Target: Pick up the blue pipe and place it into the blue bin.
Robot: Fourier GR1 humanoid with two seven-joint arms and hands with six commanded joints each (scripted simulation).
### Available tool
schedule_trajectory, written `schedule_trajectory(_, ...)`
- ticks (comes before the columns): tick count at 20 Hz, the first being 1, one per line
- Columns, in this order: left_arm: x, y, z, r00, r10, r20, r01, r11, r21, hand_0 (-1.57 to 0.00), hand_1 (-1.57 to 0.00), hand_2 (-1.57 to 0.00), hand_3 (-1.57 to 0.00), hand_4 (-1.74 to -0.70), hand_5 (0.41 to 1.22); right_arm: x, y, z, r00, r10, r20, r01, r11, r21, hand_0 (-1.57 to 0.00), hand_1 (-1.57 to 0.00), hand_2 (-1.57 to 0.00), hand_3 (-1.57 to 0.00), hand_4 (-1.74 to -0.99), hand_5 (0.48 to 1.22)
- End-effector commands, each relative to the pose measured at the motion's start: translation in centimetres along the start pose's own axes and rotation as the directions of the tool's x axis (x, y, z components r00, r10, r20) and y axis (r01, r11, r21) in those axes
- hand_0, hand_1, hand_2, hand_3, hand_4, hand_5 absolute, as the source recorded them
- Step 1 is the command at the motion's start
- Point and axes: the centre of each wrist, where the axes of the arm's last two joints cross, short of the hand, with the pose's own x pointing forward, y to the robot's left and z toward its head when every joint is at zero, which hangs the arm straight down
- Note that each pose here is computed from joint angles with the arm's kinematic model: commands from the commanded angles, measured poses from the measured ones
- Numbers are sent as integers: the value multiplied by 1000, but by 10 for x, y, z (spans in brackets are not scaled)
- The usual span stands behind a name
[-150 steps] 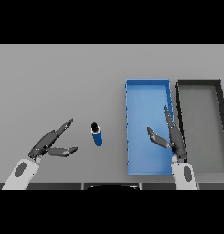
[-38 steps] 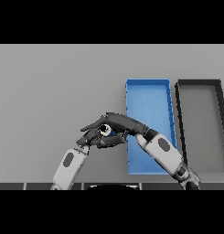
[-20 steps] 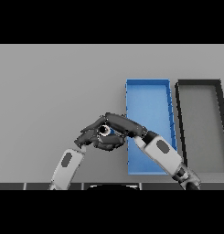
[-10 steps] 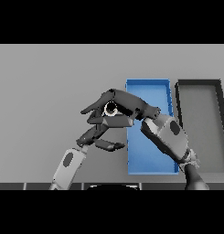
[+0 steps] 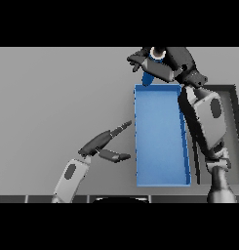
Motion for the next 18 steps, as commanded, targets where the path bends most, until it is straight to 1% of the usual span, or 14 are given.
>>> schedule_trajectory(1, -1, 0, 1, 1000, -5, 1, 5, 1000, 3, 1, 1, 1, 1, -882, 411, -6, -13, 7, 999, 23, -34, -24, 999, -44, -1571, -1571, -1571, -1571, -1741, 1221)
schedule_trajectory(2, 0, 0, 0, 1000, -12, 3, 12, 1000, 4, 1, 1, 1, 1, -877, 412, -11, -24, 13, 997, 32, -64, -37, 997, -72, -1571, -1571, -1571, -1571, -1741, 1221)
schedule_trajectory(4, -4, 3, 0, 1000, -28, -11, 28, 1000, -1, 1, 1, 1, 1, -871, 415, -30, -41, 30, 992, -7, -127, -10, 991, -135, -1571, -1571, -1571, -1571, -1741, 1221)
schedule_trajectory(6, -2, 4, 0, 1000, -20, -3, 20, 1000, 1, 1, 1, 1, 1, -867, 419, -49, -47, 48, 982, -37, -183, 2, 982, -187, -1571, -1571, -1571, -1571, -1741, 1221)
schedule_trajectory(7, -2, 3, -2, 1000, -23, -8, 23, 1000, 0, 1, 1, 1, 1, -865, 419, -58, -49, 55, 974, -35, -222, -9, 981, -196, -1571, -1571, -1571, -1571, -1741, 1221)
schedule_trajectory(10, -2, 0, 2, 1000, -5, 2, 5, 1000, -5, 1, 1, 1, 1, -875, 422, -81, -49, 82, 948, -64, -312, -15, 970, -244, -1571, -1571, -1571, -1571, -1741, 1221)
schedule_trajectory(12, -4, 0, 6, 1000, 6, -5, -6, 1000, 3, 1, 1, 1, 1, -878, 423, -97, -47, 106, 915, -111, -387, -7, 957, -289, -1571, -1571, -1571, -1571, -1741, 1221)
schedule_trajectory(13, -3, -1, 7, 1000, 8, -4, -8, 1000, 5, 1, 1, 1, 1, -879, 425, -103, -42, 115, 898, -133, -420, -6, 950, -313, -1571, -1571, -1571, -1571, -1741, 1221)
schedule_trajectory(15, -1, -2, 7, 1000, 5, -12, -5, 1000, 0, 1, 1, 1, 1, -880, 428, -112, -40, 126, 868, -156, -471, -28, 933, -359, -1571, -1571, -1571, -1571, -1741, 1221)
schedule_trajectory(16, 2, -2, 6, 1000, 4, -5, -4, 1000, 3, 1, 1, 1, 1, -882, 427, -114, -36, 130, 851, -168, -497, -39, 924, -381, -1571, -1571, -1571, -1571, -1741, 1221)
schedule_trajectory(17, 1, -2, 4, 1000, 5, -14, -5, 1000, 0, 1, 1, 1, 1, -884, 425, -123, -30, 134, 830, -167, -532, -67, 917, -393, -1571, -1571, -1571, -1571, -1741, 1221)
schedule_trajectory(18, -1, -3, 6, 1000, 6, -9, -6, 1000, -1, 1, 1, 1, 1, -887, 423, -129, -29, 140, 810, -173, -561, -93, 906, -413, -1571, -1571, -1571, -1508, -1741, 1221)
